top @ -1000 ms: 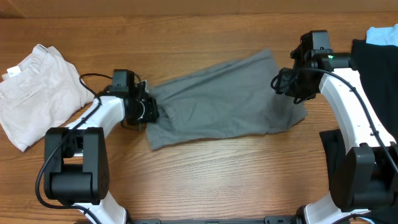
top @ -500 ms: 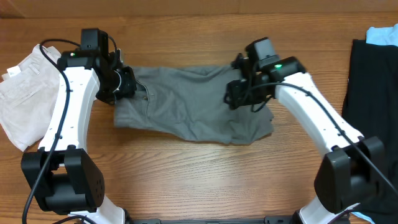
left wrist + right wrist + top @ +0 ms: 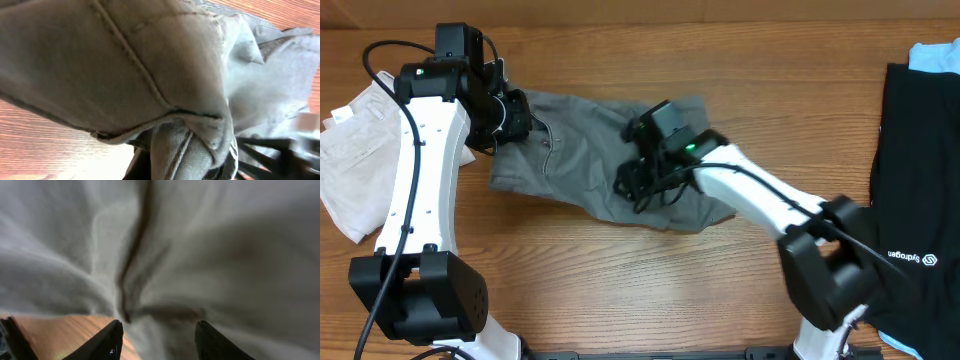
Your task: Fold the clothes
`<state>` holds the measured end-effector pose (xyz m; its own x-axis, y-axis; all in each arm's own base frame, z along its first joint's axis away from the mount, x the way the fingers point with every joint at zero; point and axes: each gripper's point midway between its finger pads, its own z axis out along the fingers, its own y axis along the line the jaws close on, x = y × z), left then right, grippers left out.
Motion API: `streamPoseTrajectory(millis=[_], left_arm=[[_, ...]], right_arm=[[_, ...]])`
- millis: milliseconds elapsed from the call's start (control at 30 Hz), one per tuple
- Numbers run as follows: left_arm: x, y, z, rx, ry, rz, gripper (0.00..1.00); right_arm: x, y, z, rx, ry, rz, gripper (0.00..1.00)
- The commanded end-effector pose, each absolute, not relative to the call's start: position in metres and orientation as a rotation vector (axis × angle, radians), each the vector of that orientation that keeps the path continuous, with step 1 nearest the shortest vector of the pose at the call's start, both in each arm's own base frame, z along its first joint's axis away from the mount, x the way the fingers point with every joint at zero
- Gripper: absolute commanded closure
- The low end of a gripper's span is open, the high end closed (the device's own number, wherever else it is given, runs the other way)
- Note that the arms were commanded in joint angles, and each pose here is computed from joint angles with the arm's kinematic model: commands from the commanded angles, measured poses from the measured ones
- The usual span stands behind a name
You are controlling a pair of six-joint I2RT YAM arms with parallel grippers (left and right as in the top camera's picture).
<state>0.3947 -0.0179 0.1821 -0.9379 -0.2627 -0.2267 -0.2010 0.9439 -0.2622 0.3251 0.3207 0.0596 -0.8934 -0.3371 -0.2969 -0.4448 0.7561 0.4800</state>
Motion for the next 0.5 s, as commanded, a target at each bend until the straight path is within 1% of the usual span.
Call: streamPoseTrajectory(millis=[0, 100, 200, 267, 367, 467], left_arm=[[0.396, -0.023, 0.203, -0.300, 2.789, -0.405, 0.96], [0.392, -0.027, 0.202, -0.299, 2.805, -0.442, 0.96], [0.392, -0.043, 0.209, -0.271, 2.785, -0.581, 0.96], [0.395, -0.053, 0.217, -0.249, 2.758, -0.666, 0.96], [0.397, -0.067, 0.232, -0.210, 2.709, -0.797, 0.96], [0.398, -0.070, 0.235, -0.200, 2.698, -0.820, 0.95]], right_arm=[[0.321, 0.331, 0.025, -0.596, 2.815, 0.837, 0.49], [0.322, 0.344, 0.008, -0.625, 2.795, 0.866, 0.50], [0.319, 0.369, 0.020, -0.693, 2.702, 0.996, 0.49], [0.319, 0.381, 0.027, -0.672, 2.674, 1.040, 0.48], [0.315, 0.392, 0.030, -0.681, 2.649, 1.061, 0.46], [0.315, 0.392, 0.029, -0.675, 2.658, 1.033, 0.45]])
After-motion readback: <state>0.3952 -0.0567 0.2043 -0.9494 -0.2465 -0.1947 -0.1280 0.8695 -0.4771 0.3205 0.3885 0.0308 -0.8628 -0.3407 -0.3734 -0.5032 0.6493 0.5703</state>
